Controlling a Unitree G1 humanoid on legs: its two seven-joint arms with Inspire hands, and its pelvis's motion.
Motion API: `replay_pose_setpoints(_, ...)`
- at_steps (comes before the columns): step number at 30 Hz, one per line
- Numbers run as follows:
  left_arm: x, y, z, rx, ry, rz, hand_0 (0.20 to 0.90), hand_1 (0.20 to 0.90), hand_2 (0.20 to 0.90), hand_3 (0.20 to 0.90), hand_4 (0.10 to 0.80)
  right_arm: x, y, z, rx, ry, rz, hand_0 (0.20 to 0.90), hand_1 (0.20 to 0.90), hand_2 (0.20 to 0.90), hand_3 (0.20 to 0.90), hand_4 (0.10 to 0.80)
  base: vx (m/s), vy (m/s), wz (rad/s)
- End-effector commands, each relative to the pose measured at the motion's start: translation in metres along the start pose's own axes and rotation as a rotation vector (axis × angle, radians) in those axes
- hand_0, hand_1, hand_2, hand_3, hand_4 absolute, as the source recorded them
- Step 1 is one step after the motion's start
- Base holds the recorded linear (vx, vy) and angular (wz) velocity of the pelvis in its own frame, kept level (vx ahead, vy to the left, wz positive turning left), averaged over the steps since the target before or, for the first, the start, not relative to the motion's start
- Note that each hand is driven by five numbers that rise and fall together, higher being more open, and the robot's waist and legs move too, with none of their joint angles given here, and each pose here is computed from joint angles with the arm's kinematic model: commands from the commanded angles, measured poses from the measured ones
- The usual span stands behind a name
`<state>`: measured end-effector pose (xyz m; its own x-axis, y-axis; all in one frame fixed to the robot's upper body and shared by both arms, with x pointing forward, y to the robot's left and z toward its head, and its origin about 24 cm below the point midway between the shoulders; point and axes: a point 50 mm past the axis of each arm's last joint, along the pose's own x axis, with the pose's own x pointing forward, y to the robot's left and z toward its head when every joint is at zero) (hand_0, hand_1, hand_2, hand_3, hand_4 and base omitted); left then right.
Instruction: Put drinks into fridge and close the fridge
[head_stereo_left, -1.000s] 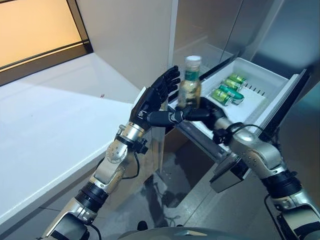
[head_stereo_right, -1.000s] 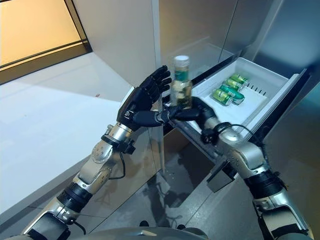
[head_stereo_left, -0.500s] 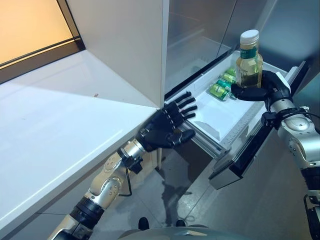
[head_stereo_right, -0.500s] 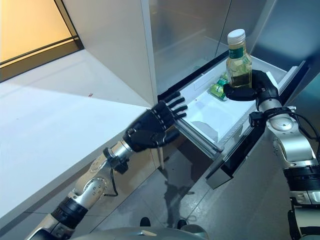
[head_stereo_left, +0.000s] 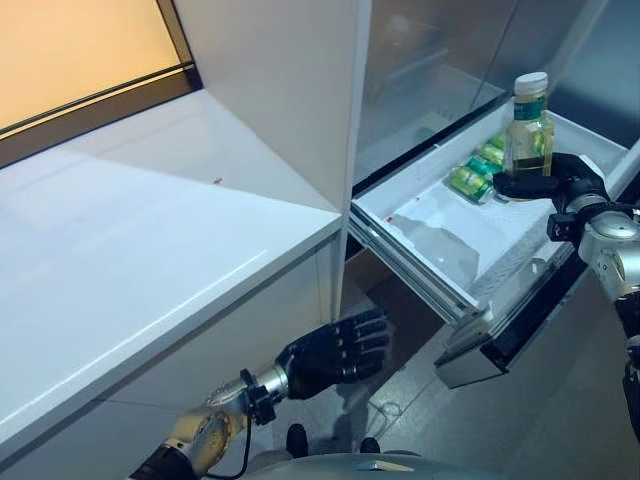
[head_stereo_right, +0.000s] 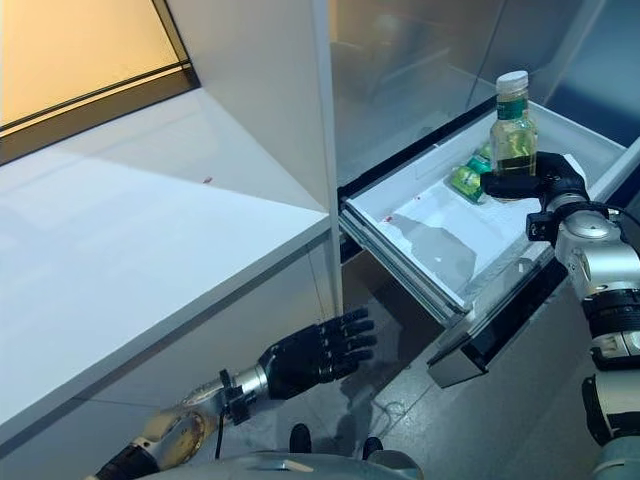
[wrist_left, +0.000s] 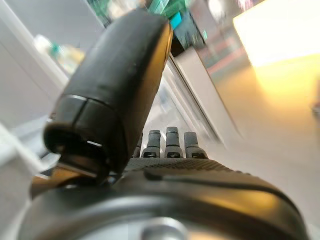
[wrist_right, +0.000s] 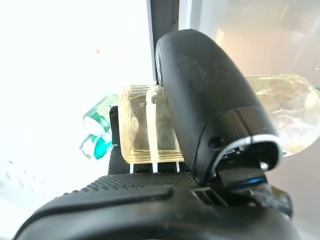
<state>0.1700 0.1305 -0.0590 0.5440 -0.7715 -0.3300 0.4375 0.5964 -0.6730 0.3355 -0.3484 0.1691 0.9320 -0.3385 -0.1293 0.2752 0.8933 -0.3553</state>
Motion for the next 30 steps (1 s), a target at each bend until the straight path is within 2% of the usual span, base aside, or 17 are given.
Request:
replay_pose_setpoints(1, 0.0, -0.005, -0.017, 0.065, 0.034, -0.013, 0.9, 0.9, 0.9, 0.9, 0.8, -0.012, -0.044, 0.108, -0.041, -0.388, -0.108, 0.3, 0.3, 0.3, 0.2, 0.1, 0.024, -0.041, 0.12)
replay_pose_setpoints(3, -0.006, 0.01, -0.029, 0.061, 0.079, 0.12, 0.9, 0.9, 0.9, 0.9, 0.8, -0.005, -0.041, 0.092, -0.064, -0.31, -0.107, 0.3, 0.3, 0.3, 0.2, 0.1, 0.025, -0.041, 0.15)
replay_pose_setpoints(5, -0.015, 0.031, -0.03, 0.219, 0.107, 0.314, 0.9, 0.9, 0.9, 0.9, 0.8, 0.001, -0.035, 0.074, -0.094, -0.225, -0.101, 0.3, 0.3, 0.3, 0.2, 0.1, 0.033, -0.045, 0.13)
replay_pose_setpoints(9, -0.03, 0.053, -0.028, 0.372, 0.191, 0.489, 0.9, 0.9, 0.9, 0.9, 0.8, 0.007, -0.027, 0.046, -0.128, -0.097, -0.077, 0.3, 0.3, 0.3, 0.2, 0.1, 0.032, -0.048, 0.07)
replay_pose_setpoints(15, -0.06, 0.087, -0.038, 0.364, 0.359, 0.738, 0.9, 0.9, 0.9, 0.9, 0.8, 0.008, -0.015, -0.006, -0.197, 0.093, -0.029, 0.3, 0.3, 0.3, 0.2, 0.1, 0.009, -0.054, 0.06)
replay_pose_setpoints(21, -0.089, 0.108, -0.044, 0.381, 0.487, 0.956, 0.9, 0.9, 0.9, 0.9, 0.8, 0.007, -0.019, -0.023, -0.234, 0.189, -0.001, 0.3, 0.3, 0.3, 0.2, 0.1, -0.036, -0.03, 0.03)
replay_pose_setpoints(25, -0.1, 0.113, -0.04, 0.475, 0.542, 0.991, 0.9, 0.9, 0.9, 0.9, 0.8, 0.005, -0.023, -0.03, -0.267, 0.236, 0.011, 0.3, 0.3, 0.3, 0.2, 0.1, 0.0, 0.0, 0.0)
replay_pose_setpoints(30, -0.102, 0.113, -0.037, 0.454, 0.518, 0.996, 0.9, 0.9, 0.9, 0.9, 0.8, 0.001, -0.03, -0.04, -0.3, 0.287, 0.042, 0.3, 0.3, 0.3, 0.2, 0.1, -0.001, -0.007, 0.0)
